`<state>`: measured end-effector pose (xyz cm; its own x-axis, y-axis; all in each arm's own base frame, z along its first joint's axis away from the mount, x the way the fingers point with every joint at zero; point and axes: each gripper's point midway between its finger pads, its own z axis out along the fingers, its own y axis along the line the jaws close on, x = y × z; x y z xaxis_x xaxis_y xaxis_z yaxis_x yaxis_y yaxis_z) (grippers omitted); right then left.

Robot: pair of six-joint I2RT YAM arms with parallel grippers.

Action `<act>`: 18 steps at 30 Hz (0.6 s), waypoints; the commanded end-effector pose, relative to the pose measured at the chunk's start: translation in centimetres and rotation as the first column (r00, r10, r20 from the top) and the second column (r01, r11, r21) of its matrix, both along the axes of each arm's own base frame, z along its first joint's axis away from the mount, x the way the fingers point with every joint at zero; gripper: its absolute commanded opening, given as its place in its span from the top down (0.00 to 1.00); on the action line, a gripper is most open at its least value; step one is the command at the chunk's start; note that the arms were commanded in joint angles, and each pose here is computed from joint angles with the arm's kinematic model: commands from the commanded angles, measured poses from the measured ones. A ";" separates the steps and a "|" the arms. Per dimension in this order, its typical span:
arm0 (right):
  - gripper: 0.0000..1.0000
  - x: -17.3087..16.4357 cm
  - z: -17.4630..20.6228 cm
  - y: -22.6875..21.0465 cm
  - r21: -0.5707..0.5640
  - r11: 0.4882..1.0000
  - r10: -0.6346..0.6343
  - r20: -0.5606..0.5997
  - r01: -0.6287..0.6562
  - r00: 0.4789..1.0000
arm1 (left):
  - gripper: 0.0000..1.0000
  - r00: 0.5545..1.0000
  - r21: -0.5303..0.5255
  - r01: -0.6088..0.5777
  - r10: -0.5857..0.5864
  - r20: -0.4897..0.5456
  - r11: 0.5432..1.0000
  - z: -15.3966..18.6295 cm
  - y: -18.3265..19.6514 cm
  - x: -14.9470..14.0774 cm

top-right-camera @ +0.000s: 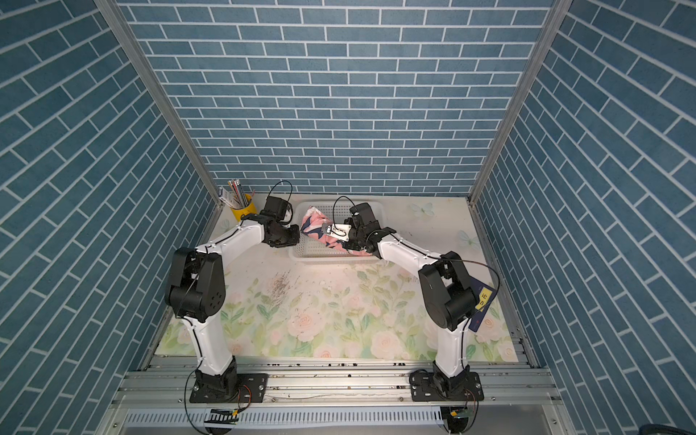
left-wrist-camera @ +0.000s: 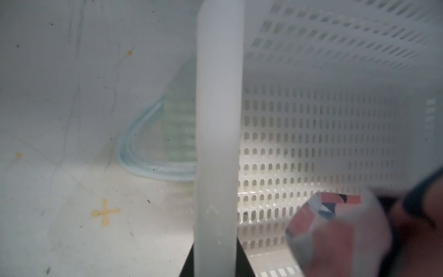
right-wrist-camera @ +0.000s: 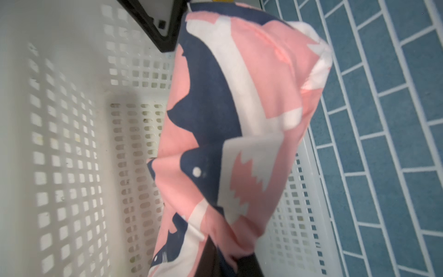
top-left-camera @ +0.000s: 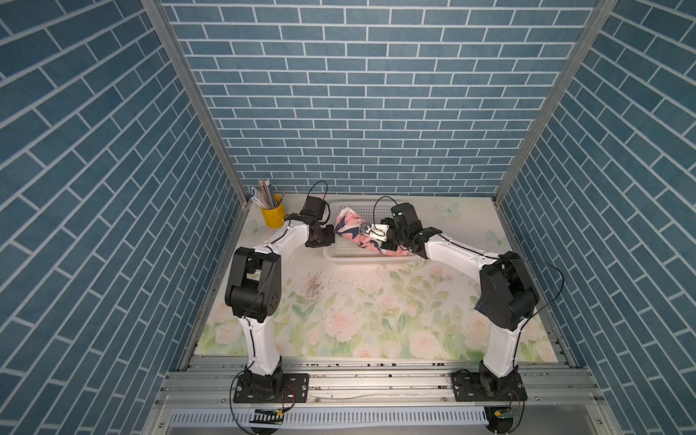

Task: Roll up the shorts
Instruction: Place the bin at the center of the board.

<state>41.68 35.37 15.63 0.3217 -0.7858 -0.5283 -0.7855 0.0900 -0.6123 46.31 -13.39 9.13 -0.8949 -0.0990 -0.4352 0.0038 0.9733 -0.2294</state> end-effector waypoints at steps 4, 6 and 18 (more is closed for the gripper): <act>1.00 -2.5 -0.9 1.5 -0.089 0.979 0.173 -0.090 -0.181 0.981 | 1.00 0.999 0.184 0.025 -0.019 -0.034 0.983 -1.8 2.6 0.1; 1.00 -2.8 -1.9 1.7 -0.117 0.972 0.182 -0.173 -0.204 0.968 | 1.00 0.999 0.188 0.025 -0.019 -0.032 0.982 -1.7 2.6 0.3; 1.00 -3.1 -7.8 1.7 -0.183 0.958 0.141 -0.367 -0.220 0.920 | 0.94 0.999 0.221 -0.028 0.020 0.037 0.975 0.3 3.2 1.7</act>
<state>39.85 37.35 8.83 0.3101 -0.8305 -0.4627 -0.9230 -0.1463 -0.3560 47.18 -12.63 9.39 -0.8911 -0.0550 -0.4505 0.0137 0.9889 -0.1476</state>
